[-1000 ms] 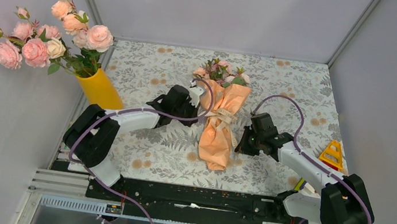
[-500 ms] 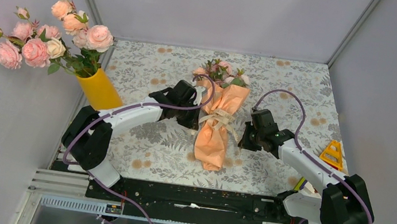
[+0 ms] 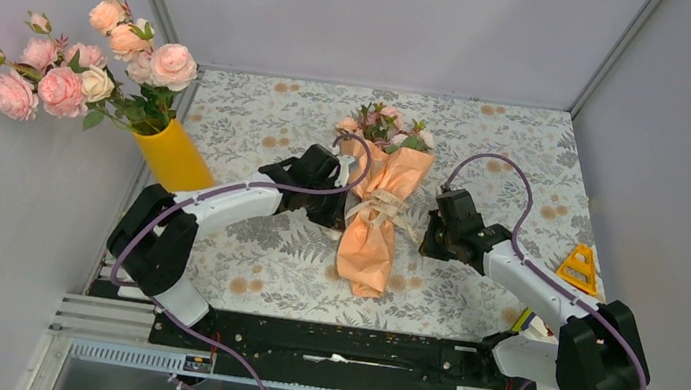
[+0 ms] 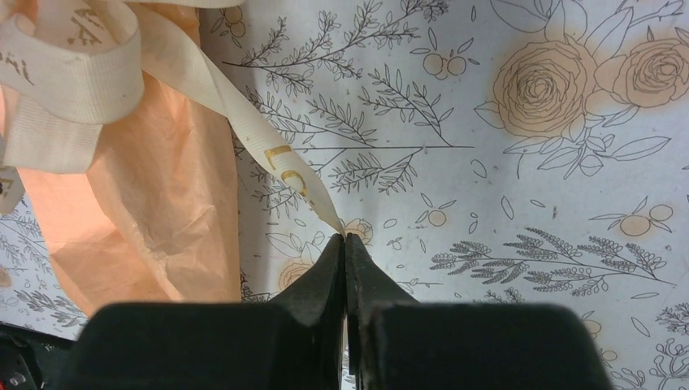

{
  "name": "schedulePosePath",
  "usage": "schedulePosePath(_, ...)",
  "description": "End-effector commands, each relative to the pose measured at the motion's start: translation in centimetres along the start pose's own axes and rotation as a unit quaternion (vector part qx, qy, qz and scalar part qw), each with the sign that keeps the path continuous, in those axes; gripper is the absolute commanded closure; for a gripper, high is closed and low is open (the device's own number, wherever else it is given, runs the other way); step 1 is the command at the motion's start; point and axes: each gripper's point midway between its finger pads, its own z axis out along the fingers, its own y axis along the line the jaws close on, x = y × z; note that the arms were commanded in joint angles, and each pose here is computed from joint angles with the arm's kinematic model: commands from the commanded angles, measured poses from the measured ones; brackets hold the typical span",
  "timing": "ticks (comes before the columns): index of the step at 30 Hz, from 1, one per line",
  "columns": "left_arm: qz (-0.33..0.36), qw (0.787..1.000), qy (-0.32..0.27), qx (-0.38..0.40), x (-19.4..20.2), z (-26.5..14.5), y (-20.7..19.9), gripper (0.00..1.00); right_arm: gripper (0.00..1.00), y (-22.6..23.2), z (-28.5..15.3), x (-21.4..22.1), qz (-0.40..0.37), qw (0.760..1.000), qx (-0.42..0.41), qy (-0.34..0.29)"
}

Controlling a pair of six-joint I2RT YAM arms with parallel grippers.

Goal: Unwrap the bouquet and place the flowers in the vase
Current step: Untie the ribbon from the wrapping paper.

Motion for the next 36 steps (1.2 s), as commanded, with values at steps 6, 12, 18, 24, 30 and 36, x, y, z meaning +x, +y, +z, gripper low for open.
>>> schedulePosePath(6,0.002,0.997,-0.074,-0.004,-2.1,-0.6,0.1,1.0,1.0,-0.3,0.5,-1.1,0.012,1.0,0.015,-0.023)
schedulePosePath(12,-0.022,0.995,-0.091,-0.027,-2.0,-0.6,1.9,1.0,1.0,-1.1,0.4,-1.1,0.022,0.999,0.035,-0.03)
schedulePosePath(18,-0.04,0.992,-0.111,-0.049,-2.1,-1.2,3.6,1.0,1.0,-2.1,0.2,-1.1,0.019,0.998,0.056,-0.032)
schedulePosePath(24,-0.04,0.988,-0.131,-0.071,-2.3,-2.2,4.8,1.0,1.0,-2.8,0.2,-1.3,0.023,0.996,0.072,-0.037)
schedulePosePath(30,-0.038,0.984,-0.144,-0.102,-2.4,-3.2,6.2,1.0,1.0,-3.4,0.5,-1.0,0.031,0.996,0.08,-0.029)
schedulePosePath(36,-0.046,0.98,-0.148,-0.12,-2.3,-3.7,7.5,1.0,1.0,-3.8,0.6,-1.0,0.037,0.995,0.084,-0.029)
